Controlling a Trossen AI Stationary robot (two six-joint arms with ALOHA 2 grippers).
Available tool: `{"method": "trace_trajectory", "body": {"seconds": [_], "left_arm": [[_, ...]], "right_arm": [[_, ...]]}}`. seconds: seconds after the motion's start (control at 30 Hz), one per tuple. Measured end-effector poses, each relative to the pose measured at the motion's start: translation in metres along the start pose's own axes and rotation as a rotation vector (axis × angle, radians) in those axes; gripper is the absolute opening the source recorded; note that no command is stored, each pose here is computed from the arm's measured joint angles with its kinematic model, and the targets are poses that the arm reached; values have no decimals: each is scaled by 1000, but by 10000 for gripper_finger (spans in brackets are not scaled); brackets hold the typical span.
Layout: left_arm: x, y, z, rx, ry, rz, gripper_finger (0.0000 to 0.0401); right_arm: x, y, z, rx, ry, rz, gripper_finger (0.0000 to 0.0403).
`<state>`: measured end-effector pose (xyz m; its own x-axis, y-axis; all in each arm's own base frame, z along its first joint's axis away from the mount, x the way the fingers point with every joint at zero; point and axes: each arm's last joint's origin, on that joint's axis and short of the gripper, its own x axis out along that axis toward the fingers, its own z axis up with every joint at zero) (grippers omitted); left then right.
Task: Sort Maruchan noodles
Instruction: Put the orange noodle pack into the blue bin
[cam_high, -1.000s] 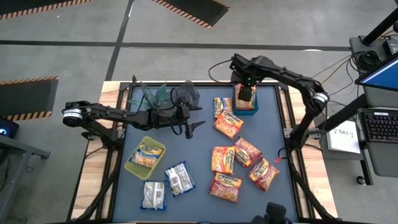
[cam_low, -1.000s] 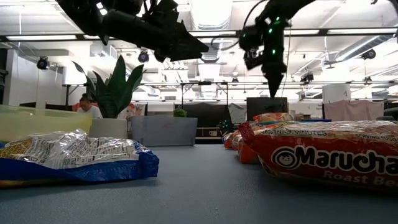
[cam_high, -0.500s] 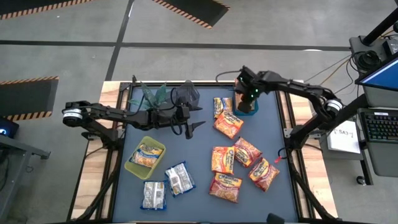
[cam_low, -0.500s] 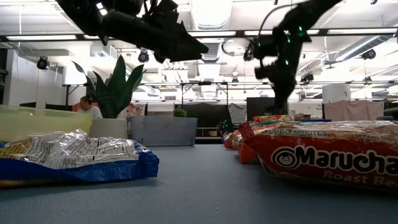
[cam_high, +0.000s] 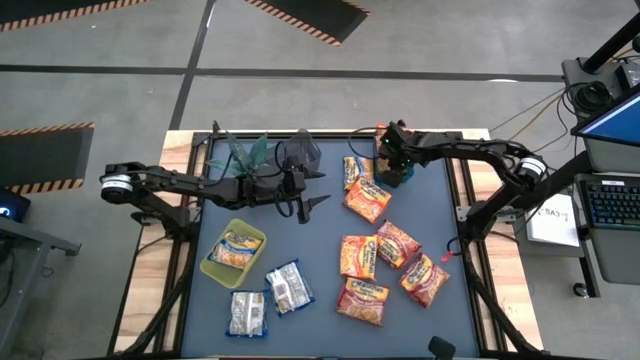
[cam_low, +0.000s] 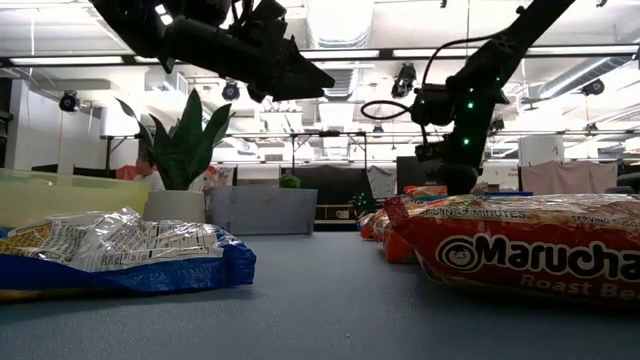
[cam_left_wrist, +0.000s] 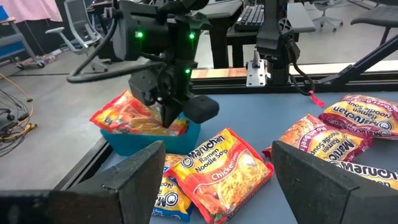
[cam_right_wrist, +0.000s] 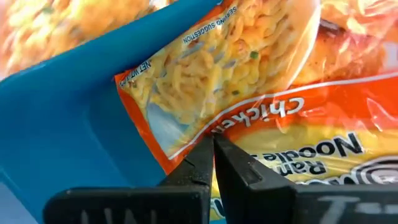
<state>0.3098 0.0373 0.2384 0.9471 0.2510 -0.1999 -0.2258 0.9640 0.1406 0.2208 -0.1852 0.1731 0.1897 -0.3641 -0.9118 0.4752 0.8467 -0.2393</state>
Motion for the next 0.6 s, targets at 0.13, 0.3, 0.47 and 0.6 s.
{"method": "trace_trajectory", "body": {"seconds": [0.13,0.3,0.47,0.6], "left_arm": [[0,0,-1,-2,11,-2,276],[0,0,-2,-6,26,-3,276],[0,0,-3,-9,26,-3,276],[0,0,-3,-10,26,-3,276]], "right_arm": [[4,-1,2,24,-62,-51,8],[11,1,-2,26,-99,-81,8],[18,4,-11,38,-116,-89,8],[22,4,-13,50,-162,-125,8]]}}
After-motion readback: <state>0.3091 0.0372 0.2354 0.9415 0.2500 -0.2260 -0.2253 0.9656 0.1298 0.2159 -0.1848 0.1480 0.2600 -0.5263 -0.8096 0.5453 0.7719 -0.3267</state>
